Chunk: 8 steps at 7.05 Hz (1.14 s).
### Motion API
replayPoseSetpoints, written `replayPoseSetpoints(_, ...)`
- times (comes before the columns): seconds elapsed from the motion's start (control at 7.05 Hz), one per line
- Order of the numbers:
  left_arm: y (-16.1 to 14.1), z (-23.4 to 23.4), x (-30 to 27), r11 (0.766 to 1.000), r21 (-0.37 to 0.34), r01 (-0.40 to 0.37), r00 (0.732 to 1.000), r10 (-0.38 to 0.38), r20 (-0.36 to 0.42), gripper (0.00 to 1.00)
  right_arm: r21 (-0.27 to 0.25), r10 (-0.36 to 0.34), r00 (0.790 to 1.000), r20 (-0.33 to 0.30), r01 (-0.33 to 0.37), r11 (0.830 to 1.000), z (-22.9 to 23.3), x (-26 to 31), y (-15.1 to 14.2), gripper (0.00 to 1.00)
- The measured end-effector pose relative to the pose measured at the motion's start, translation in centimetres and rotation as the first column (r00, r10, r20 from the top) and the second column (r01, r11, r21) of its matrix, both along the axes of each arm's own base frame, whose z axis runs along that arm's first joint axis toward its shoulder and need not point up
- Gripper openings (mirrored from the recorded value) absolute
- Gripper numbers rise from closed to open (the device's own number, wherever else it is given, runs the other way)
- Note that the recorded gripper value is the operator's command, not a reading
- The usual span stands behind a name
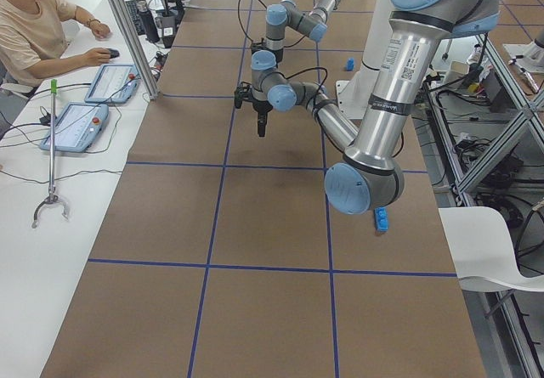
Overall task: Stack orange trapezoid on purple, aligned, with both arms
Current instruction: 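Align and lower the orange block onto the purple block with the right gripper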
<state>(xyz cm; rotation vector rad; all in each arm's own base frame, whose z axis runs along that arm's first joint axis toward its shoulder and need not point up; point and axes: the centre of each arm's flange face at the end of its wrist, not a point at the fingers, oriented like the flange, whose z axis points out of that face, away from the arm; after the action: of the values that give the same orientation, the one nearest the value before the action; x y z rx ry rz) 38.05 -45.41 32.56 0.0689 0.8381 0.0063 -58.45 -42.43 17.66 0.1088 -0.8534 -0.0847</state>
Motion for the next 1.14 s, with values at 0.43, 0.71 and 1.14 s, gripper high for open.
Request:
replayPoseSetpoints(0.43, 0.0, -0.1, 0.0, 1.0, 0.001, 0.0, 1.0, 0.0, -0.002, 1.0, -0.001, -0.008, 1.0, -0.011, 0.008, 1.0, 0.4, -0.5, 0.1, 0.0)
replayPoseSetpoints(0.71, 0.0, -0.1, 0.0, 1.0, 0.0, 0.0, 1.0, 0.0, -0.002, 1.0, 0.006, -0.021, 0.999, -0.024, 0.021, 1.0, 0.8, -1.1, -0.1, 0.0)
replayPoseSetpoints(1.14, 0.1, -0.2, 0.0, 1.0, 0.001, 0.0, 1.0, 0.0, -0.003, 1.0, 0.01, -0.032, 0.999, -0.033, 0.033, 0.999, 0.9, -1.9, -0.3, 0.0)
